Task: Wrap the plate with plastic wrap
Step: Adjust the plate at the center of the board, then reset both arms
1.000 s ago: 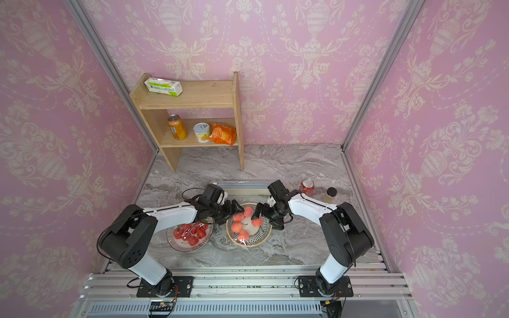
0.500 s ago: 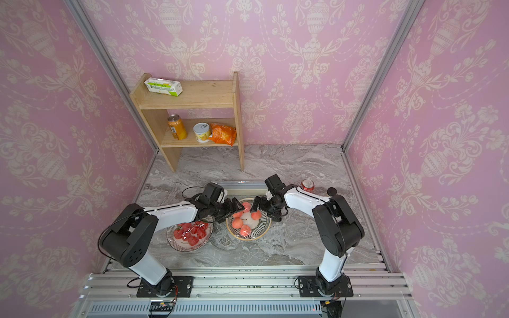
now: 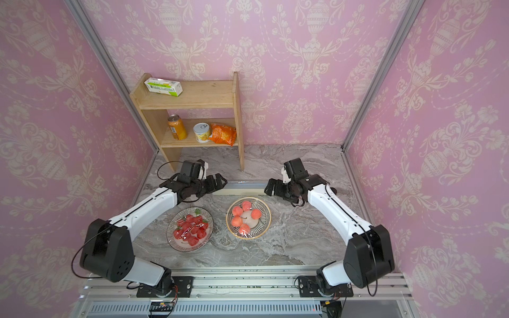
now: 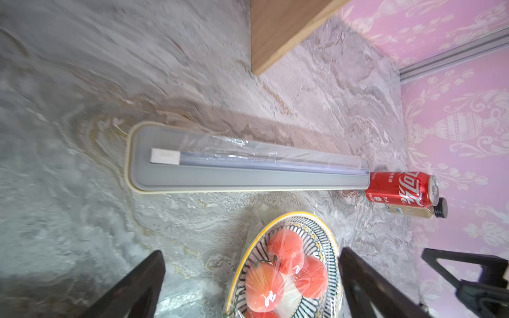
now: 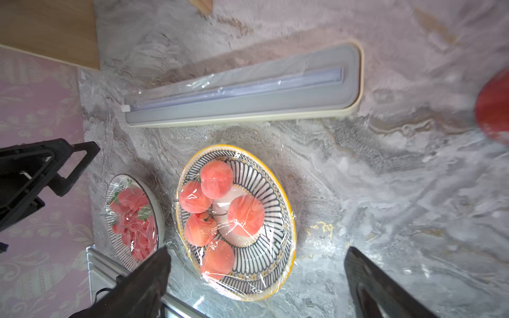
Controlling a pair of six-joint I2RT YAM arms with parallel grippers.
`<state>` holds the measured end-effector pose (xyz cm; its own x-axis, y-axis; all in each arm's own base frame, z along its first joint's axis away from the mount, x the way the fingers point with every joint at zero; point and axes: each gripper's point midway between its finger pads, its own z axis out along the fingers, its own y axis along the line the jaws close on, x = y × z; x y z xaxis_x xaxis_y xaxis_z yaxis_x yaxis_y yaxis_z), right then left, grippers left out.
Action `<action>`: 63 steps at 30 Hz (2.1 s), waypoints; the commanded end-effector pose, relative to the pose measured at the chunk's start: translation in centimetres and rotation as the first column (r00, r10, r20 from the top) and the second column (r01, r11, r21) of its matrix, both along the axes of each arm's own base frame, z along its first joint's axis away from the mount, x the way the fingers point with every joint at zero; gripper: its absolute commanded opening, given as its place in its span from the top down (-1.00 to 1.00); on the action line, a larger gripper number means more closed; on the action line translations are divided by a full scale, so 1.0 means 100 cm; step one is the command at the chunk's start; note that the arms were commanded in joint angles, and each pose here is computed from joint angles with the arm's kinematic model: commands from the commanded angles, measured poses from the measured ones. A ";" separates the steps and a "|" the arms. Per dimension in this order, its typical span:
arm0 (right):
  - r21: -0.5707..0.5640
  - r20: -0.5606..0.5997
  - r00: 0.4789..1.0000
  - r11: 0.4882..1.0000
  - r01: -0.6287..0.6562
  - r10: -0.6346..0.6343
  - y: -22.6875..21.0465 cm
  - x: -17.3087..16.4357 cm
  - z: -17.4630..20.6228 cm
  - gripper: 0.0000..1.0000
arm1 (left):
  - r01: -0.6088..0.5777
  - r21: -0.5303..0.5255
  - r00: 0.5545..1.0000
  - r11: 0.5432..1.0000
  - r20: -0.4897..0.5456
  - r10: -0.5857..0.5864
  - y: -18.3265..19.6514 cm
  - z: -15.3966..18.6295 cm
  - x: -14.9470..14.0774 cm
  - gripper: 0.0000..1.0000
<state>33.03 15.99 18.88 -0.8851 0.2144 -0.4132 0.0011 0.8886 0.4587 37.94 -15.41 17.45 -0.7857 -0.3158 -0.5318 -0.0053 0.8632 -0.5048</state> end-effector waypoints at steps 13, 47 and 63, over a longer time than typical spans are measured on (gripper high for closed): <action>-0.396 0.402 0.871 0.804 0.443 -0.282 -0.180 -0.009 -0.019 -0.99 | -0.481 0.371 0.861 0.794 0.369 0.350 0.202 -0.004 -0.004 -0.98; -0.336 0.658 0.749 0.860 0.384 -0.077 -0.168 0.060 -0.094 -1.00 | -0.386 0.463 0.896 0.798 0.394 0.204 0.215 -0.091 0.014 -0.98; -0.349 0.654 0.754 0.856 0.381 -0.069 -0.166 0.061 -0.095 -1.00 | -0.336 0.362 0.837 0.870 0.539 0.098 0.185 -0.097 0.015 -0.98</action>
